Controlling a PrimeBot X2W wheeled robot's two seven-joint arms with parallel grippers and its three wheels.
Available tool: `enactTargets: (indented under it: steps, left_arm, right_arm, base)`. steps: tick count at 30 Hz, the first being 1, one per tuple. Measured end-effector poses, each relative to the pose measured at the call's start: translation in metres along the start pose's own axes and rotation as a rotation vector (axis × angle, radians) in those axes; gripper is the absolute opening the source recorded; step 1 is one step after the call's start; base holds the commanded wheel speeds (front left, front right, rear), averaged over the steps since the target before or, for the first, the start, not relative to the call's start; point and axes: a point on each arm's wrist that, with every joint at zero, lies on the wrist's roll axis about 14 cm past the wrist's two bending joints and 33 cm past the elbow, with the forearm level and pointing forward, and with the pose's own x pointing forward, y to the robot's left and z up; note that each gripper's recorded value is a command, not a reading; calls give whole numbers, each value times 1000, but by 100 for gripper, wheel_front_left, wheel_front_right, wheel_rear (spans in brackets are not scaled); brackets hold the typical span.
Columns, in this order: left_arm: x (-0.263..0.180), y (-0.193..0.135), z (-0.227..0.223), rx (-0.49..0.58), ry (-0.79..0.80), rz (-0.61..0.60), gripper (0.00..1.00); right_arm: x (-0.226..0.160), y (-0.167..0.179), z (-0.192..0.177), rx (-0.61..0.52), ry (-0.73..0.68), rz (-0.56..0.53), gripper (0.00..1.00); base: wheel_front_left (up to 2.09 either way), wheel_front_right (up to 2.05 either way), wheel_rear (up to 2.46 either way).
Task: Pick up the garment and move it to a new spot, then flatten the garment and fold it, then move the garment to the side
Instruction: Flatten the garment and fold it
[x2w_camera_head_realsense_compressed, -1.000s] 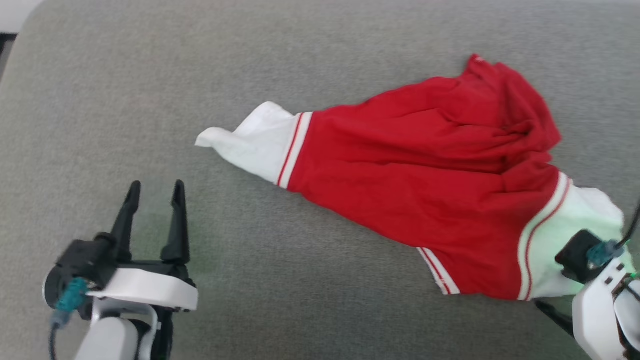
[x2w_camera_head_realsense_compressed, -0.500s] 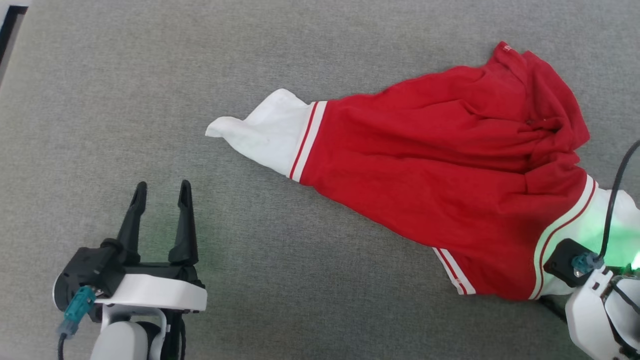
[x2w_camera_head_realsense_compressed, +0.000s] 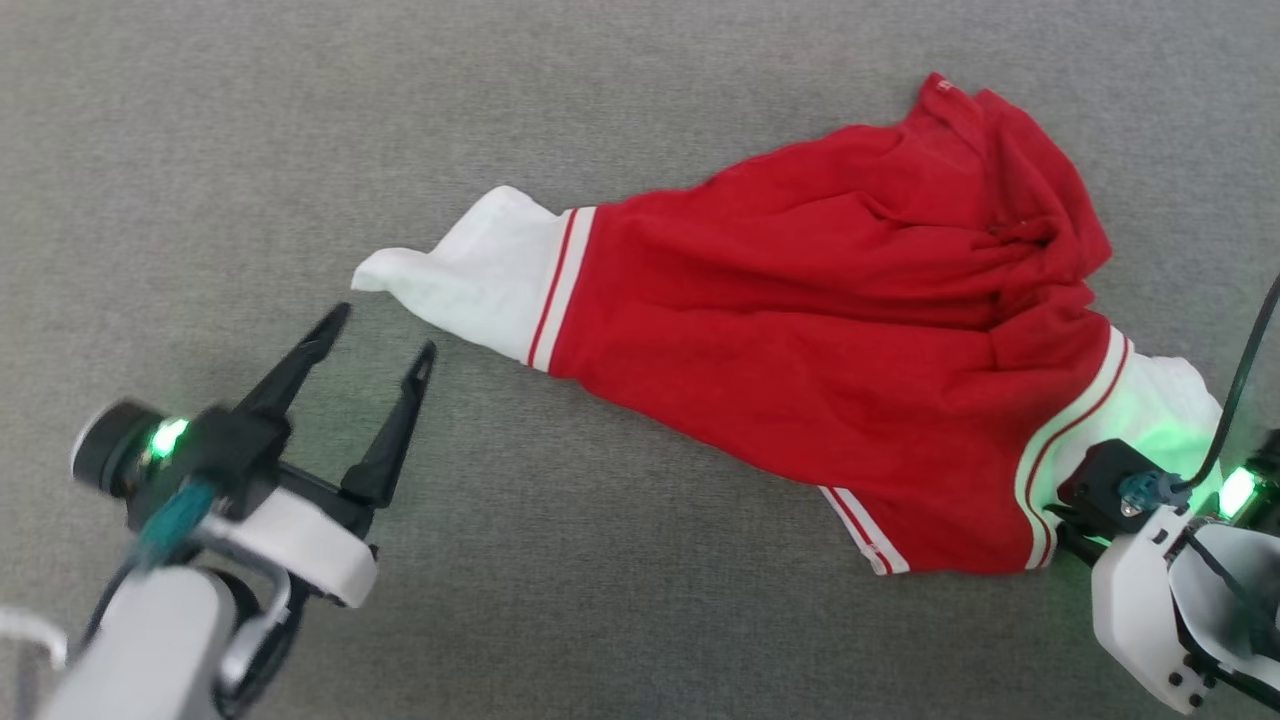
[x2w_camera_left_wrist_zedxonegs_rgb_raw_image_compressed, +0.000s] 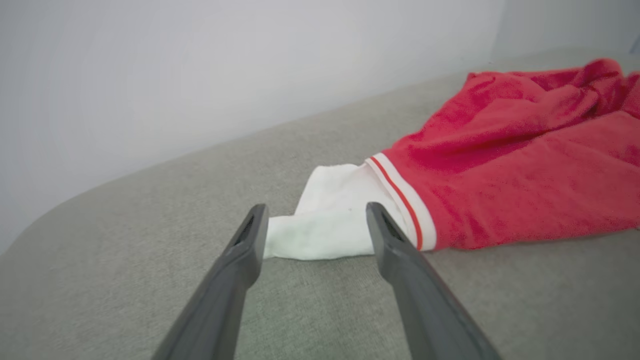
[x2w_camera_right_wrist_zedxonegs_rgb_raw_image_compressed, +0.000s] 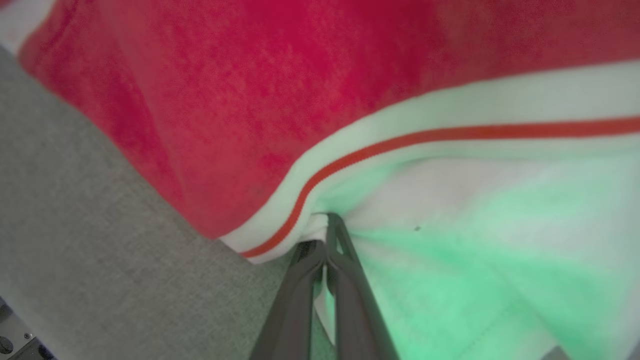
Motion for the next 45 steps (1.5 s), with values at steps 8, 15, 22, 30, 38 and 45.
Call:
enactTargets:
  steps: [8,15,22,30,38,45]
  left_arm:
    - [8,-14,-47,178,493,-349,100]
    - [40,-18,-57,272,612,-470,100]
    - [56,-20,-82,304,680,-526,100]
    - [70,-26,-73,150,611,-502,0]
    - [65,-34,-17,-175,402,-441,0]
    - [38,-38,24,-364,264,-434,0]
  right_arm:
    - [0,-5,7,14,-28,-21,0]
    - [5,-6,6,26,-31,-17,0]
    - [11,-7,4,42,-37,-8,0]
    - [6,-13,10,87,-104,-42,0]
    - [-38,-59,34,152,-275,-245,0]
    - [-89,-84,50,230,-431,-384,0]
  base:
    - [0,0,0]
    - [0,0,0]
    - [0,0,0]
    - [0,0,0]
    - [0,0,0]
    - [0,0,0]
